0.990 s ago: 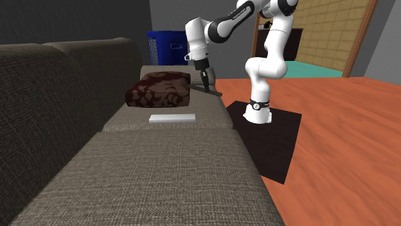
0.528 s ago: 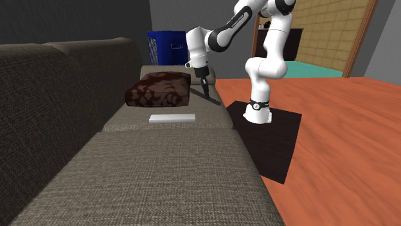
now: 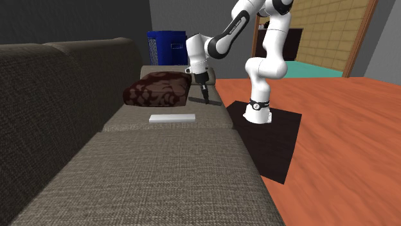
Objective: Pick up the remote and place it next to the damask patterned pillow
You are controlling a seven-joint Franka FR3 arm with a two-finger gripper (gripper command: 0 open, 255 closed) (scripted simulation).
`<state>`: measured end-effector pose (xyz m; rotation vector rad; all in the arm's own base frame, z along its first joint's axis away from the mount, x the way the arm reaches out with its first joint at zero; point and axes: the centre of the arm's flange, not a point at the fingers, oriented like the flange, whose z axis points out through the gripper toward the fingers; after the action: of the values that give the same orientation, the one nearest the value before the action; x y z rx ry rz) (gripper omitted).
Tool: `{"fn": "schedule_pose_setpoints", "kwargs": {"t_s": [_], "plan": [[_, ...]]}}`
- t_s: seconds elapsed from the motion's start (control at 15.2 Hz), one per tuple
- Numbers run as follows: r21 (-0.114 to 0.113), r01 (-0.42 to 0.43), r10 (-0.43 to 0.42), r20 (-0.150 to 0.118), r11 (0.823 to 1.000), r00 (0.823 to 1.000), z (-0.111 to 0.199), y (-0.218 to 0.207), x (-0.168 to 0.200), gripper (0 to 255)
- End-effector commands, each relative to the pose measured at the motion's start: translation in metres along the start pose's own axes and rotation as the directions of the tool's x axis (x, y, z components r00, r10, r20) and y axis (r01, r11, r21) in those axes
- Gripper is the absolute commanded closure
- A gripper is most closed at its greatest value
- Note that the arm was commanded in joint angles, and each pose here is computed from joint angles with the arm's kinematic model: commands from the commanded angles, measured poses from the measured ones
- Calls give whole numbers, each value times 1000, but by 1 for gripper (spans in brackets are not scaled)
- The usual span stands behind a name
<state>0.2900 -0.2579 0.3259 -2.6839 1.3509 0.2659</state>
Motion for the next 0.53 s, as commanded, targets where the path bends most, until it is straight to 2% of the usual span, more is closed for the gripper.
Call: {"fn": "schedule_pose_setpoints", "kwargs": {"t_s": [0.0, 0.2, 0.26, 0.46], "plan": [[0, 0, 0, 1, 1000, 1000, 1, 0, 0, 255], [0, 0, 0, 1, 1000, 1000, 1, 0, 0, 255], [0, 0, 0, 1, 1000, 1000, 1, 0, 0, 0], [0, 0, 0, 1, 1000, 1000, 1, 0, 0, 0]]}}
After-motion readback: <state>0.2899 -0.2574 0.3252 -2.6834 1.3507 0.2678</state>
